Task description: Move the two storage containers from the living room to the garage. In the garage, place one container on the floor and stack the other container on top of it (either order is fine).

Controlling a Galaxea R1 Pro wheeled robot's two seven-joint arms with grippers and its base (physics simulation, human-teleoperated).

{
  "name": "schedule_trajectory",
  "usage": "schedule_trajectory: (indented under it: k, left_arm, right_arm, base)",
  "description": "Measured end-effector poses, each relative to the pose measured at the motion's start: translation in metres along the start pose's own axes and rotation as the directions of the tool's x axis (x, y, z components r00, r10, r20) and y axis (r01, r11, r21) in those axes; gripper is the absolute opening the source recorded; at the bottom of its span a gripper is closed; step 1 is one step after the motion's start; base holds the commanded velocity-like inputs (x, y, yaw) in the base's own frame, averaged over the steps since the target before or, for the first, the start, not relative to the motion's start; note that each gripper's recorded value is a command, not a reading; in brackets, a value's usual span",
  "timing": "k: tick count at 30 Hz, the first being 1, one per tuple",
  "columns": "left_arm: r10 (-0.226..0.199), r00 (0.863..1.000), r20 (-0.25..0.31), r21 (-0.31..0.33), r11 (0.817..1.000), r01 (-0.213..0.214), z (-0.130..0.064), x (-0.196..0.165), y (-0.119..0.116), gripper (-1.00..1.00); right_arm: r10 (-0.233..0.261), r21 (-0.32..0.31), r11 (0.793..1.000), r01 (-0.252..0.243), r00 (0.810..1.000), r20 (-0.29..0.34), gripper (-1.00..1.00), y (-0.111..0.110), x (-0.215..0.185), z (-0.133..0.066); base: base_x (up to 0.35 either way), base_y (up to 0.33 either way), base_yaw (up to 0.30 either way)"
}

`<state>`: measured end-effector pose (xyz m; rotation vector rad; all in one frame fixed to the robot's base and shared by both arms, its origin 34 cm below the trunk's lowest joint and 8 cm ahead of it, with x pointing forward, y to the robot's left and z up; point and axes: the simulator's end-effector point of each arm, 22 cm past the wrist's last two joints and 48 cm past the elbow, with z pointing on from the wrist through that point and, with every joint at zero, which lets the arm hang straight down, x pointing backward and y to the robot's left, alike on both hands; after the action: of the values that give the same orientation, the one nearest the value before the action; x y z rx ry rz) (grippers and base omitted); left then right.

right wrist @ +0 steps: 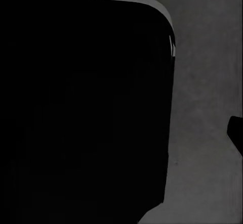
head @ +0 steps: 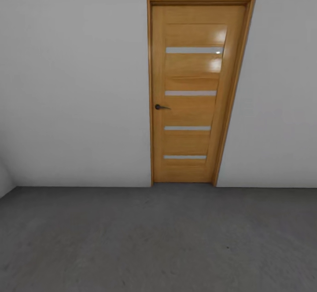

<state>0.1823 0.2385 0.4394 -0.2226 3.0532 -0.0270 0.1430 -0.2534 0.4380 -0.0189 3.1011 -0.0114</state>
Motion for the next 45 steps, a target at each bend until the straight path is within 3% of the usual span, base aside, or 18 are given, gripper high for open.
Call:
schedule_trajectory:
  k: [25, 45]
  left_arm:
    - [-0.013, 1.0, -0.003, -0.002, 1.0, 0.013, 0.0, 0.0008, 0.0013, 1.0]
    - [-0.014, 1.0, -0.011, -0.004, 1.0, 0.014, 0.0, 0.0028, 0.0034, 1.0]
  right_arm:
    - [-0.007, 0.0, 1.0, 0.007, 1.0, -0.002, 1.0, -0.0006, 0.0004, 0.0]
    - [-0.007, 0.0, 1.0, 0.007, 1.0, -0.001, 1.0, -0.0006, 0.0003, 0.0]
  base:
    - [0.293, -0.214, 0.0]
    - [0.314, -0.102, 0.0]
